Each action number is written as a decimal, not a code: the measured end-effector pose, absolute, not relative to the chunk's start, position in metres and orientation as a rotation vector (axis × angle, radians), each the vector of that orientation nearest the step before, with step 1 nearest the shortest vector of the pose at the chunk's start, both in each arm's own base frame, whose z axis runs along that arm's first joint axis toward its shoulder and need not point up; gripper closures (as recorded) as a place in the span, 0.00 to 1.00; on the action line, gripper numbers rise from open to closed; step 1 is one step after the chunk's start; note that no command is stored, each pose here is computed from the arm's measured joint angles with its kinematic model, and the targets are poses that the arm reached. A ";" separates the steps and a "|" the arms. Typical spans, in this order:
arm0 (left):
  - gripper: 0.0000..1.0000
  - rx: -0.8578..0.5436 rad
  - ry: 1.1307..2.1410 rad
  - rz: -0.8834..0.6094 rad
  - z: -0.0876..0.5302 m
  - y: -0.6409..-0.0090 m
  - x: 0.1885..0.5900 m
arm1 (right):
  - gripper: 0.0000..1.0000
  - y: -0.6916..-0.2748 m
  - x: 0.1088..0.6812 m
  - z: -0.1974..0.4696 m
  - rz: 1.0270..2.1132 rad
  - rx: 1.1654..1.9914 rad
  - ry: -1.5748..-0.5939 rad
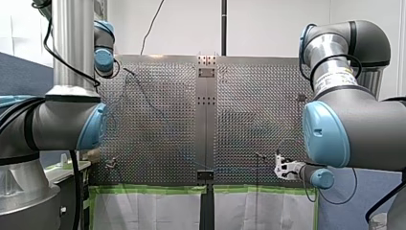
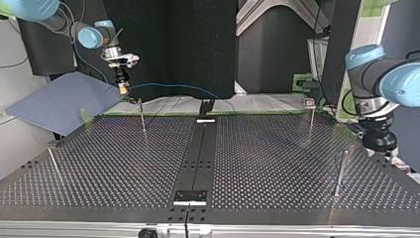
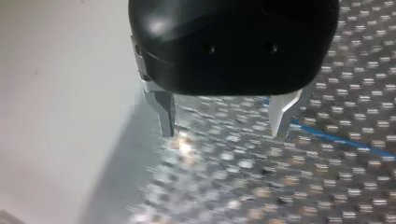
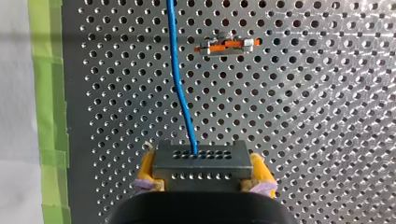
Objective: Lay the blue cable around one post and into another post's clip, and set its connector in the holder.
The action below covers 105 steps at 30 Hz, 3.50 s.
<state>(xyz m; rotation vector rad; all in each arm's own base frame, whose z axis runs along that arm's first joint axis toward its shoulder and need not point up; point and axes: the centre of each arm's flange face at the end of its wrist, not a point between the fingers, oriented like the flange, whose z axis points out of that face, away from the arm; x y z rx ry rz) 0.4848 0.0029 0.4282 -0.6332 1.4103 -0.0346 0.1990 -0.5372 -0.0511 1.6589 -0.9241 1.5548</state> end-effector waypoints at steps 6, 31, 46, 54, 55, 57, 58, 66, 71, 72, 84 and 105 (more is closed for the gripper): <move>0.00 -0.619 1.357 0.045 0.476 0.005 0.469 | 1.00 -0.537 0.199 -0.051 1.554 1.660 -0.925; 0.00 -0.364 1.319 0.098 0.607 -0.057 0.396 | 1.00 -0.538 0.201 -0.051 1.555 1.663 -0.928; 0.00 -0.294 1.619 0.232 0.524 -0.091 0.388 | 1.00 -0.538 0.202 -0.051 1.549 1.672 -0.931; 0.00 -0.224 1.672 0.270 0.529 -0.096 0.381 | 1.00 -0.538 0.202 -0.051 1.549 1.673 -0.932; 0.00 -0.216 1.674 0.273 0.531 -0.096 0.380 | 1.00 -0.538 0.202 -0.051 1.549 1.673 -0.932; 0.00 -0.194 1.678 0.277 0.537 -0.097 0.379 | 1.00 -0.538 0.202 -0.051 1.549 1.673 -0.932; 0.00 -0.183 1.680 0.279 0.540 -0.098 0.379 | 1.00 -0.538 0.203 -0.051 1.550 1.672 -0.932; 0.00 -0.098 1.743 0.319 0.543 -0.101 0.370 | 1.00 -0.539 0.203 -0.051 1.552 1.672 -0.933; 0.00 -0.065 1.790 0.346 0.539 -0.101 0.365 | 1.00 -0.539 0.203 -0.051 1.552 1.673 -0.932; 0.00 -0.061 1.801 0.349 0.539 -0.101 0.364 | 1.00 -0.539 0.204 -0.051 1.552 1.673 -0.931; 0.00 -0.047 1.908 0.356 0.532 -0.101 0.350 | 1.00 -0.538 0.204 -0.051 1.548 1.676 -0.931; 0.00 -0.139 1.988 0.426 0.533 -0.092 0.327 | 1.00 -0.537 0.206 -0.051 1.546 1.684 -0.927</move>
